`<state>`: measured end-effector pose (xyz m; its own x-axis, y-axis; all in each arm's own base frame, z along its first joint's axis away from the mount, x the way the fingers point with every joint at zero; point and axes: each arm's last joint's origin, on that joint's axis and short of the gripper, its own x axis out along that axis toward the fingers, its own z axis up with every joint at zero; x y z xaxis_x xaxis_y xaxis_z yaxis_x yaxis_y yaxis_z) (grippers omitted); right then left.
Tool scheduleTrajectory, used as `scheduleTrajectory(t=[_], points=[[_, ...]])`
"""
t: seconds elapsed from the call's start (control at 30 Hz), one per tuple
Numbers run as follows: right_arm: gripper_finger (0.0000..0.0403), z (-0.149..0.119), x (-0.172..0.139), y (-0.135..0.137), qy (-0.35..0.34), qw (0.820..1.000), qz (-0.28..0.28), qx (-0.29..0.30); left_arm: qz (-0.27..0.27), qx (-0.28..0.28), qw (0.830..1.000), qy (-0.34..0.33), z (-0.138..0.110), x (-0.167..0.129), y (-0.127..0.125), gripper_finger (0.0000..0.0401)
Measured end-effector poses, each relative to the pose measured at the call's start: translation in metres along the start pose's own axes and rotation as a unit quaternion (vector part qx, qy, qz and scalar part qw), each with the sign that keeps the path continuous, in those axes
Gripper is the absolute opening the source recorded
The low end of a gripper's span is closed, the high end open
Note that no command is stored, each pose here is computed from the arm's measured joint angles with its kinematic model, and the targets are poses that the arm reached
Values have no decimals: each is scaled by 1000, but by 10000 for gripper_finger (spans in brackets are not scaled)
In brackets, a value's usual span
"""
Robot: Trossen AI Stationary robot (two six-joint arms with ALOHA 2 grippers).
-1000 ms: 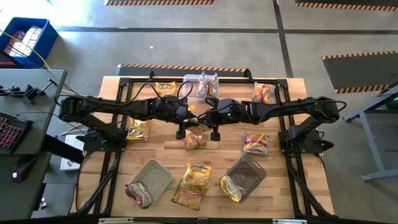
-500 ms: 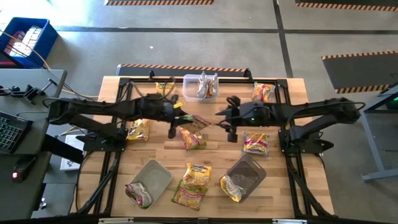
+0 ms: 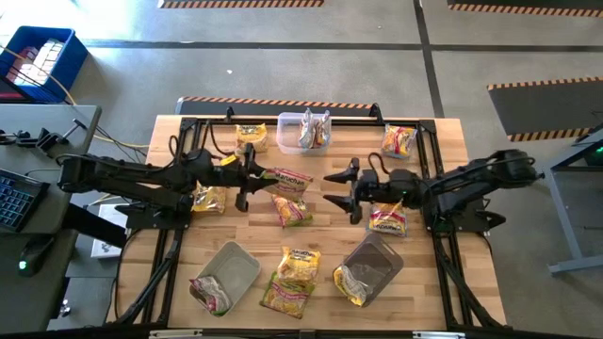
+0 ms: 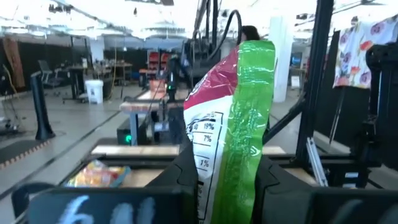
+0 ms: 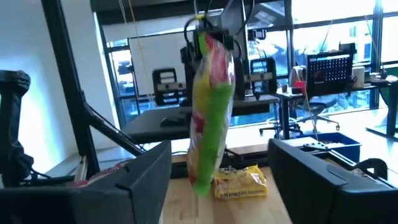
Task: Sort Maruchan noodles
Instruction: Put the green noodle pack into the gray bin
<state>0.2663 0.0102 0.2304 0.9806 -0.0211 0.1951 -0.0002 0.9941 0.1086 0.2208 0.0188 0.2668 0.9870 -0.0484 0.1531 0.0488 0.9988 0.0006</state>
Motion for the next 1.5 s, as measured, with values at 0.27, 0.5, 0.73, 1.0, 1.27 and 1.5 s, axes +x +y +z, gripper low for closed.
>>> scheduleTrajectory(t=[0.27,0.5,0.73,1.0,1.27,1.5], points=[[283,5,51,4,-10,1000,2,-18,-7,20,999,-28,13,4,-2,44],[283,5,83,6,-2,1000,3,-25,-8,35,998,-45,17,4,-3,44],[228,-1,97,7,16,999,2,-33,-8,37,998,-55,19,4,-3,44],[87,-1,98,6,15,996,-17,-85,-2,-26,998,-55,21,1,-3,76],[84,-8,97,2,59,977,-66,-195,25,-111,993,16,17,-10,-3,148],[94,-13,92,10,134,917,-135,-351,55,-213,972,86,9,-21,-4,198]])
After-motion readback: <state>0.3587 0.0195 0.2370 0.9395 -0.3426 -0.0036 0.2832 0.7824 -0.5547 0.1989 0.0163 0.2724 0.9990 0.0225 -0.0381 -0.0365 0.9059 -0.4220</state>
